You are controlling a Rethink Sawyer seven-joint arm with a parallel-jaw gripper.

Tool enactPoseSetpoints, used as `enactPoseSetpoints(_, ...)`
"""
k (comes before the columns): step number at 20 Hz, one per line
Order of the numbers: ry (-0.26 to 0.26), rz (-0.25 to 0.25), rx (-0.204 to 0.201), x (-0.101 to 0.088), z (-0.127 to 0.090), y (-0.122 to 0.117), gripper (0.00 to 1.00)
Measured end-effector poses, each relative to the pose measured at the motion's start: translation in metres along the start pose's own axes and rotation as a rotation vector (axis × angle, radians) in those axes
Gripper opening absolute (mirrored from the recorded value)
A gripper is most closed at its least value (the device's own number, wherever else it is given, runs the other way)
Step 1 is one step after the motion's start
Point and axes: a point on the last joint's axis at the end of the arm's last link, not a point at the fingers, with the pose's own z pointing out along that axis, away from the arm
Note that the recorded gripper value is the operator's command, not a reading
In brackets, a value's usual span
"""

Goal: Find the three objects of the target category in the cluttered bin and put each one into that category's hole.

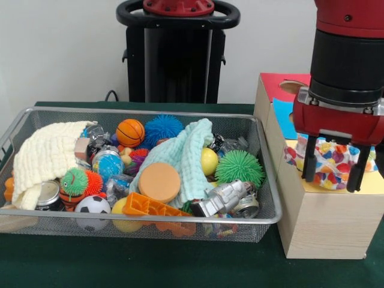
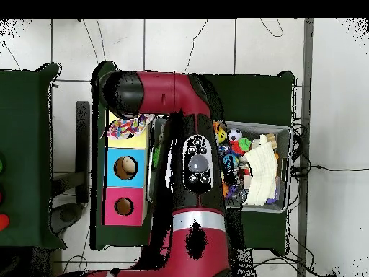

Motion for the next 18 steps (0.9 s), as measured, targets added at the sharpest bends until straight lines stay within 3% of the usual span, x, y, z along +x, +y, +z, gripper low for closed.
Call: enactPoseSetpoints(18, 0.063, -0.013, 0.023, 0.034, -0.001, -0.011, 1.00)
